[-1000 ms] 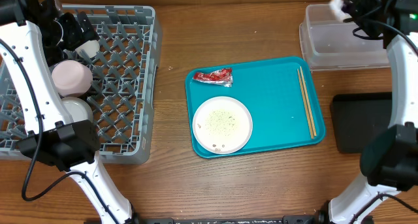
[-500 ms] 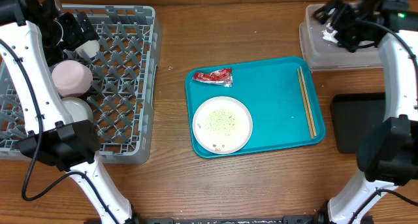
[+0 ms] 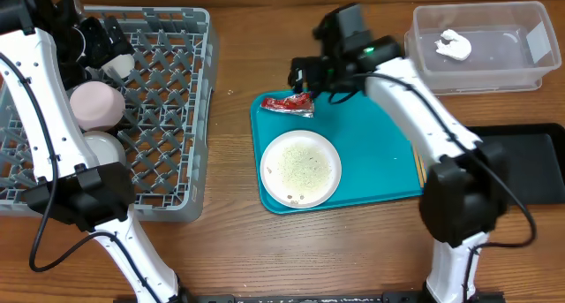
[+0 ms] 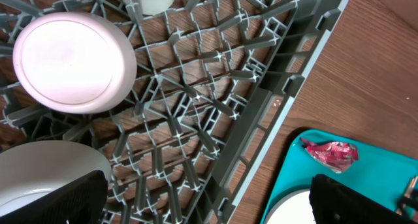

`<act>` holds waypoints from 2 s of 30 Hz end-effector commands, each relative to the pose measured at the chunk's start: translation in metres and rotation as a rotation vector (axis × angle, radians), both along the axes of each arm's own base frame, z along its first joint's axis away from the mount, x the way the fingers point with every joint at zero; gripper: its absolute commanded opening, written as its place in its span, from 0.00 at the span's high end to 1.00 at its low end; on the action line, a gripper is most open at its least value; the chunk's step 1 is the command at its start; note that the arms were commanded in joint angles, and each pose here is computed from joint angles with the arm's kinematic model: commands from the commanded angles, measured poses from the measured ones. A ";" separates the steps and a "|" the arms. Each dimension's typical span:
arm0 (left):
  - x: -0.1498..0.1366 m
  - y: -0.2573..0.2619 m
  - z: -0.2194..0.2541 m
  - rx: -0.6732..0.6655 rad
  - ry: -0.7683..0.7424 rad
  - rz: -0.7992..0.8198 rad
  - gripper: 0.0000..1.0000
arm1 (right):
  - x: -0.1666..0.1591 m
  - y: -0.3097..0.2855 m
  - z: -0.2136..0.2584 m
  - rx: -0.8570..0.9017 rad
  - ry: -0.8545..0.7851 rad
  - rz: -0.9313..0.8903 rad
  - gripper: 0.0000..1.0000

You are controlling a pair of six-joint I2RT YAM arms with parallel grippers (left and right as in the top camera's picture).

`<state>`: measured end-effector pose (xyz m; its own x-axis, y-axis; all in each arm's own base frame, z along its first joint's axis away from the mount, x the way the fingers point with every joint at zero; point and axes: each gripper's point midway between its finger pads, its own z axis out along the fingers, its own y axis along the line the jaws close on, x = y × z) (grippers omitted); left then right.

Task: Sort waste into correct bins and load items into the dishwasher
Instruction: 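Move the right gripper to the red wrapper and grasp it, then carry the red wrapper to the clear bin and drop it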

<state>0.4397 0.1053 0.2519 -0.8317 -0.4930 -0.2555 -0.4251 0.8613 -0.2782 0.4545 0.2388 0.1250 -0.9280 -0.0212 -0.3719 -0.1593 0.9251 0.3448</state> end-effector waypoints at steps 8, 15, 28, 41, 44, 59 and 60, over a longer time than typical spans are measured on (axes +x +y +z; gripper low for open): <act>-0.005 0.000 0.014 0.009 -0.028 0.013 0.00 | 0.009 -0.007 -0.064 -0.042 0.132 -0.401 0.00; -0.005 0.000 0.014 0.009 -0.027 0.013 0.00 | 0.007 0.005 -0.092 -0.009 0.193 -0.377 0.09; -0.005 0.000 0.014 0.009 -0.028 0.013 0.00 | 0.004 0.004 -0.118 -0.031 0.240 -0.402 0.41; -0.005 0.000 0.014 0.009 -0.027 0.013 0.00 | 0.026 -0.050 -0.060 -0.007 0.238 -0.512 0.96; -0.005 0.000 0.014 0.009 -0.027 0.013 0.00 | 0.041 -0.085 -0.016 0.034 0.184 -0.579 0.96; -0.005 0.000 0.014 0.009 -0.027 0.013 0.00 | 0.051 -0.337 0.072 0.119 0.012 -1.065 0.96; -0.005 0.000 0.014 0.009 -0.027 0.013 0.00 | 0.050 -0.346 0.073 0.123 0.010 -1.082 0.96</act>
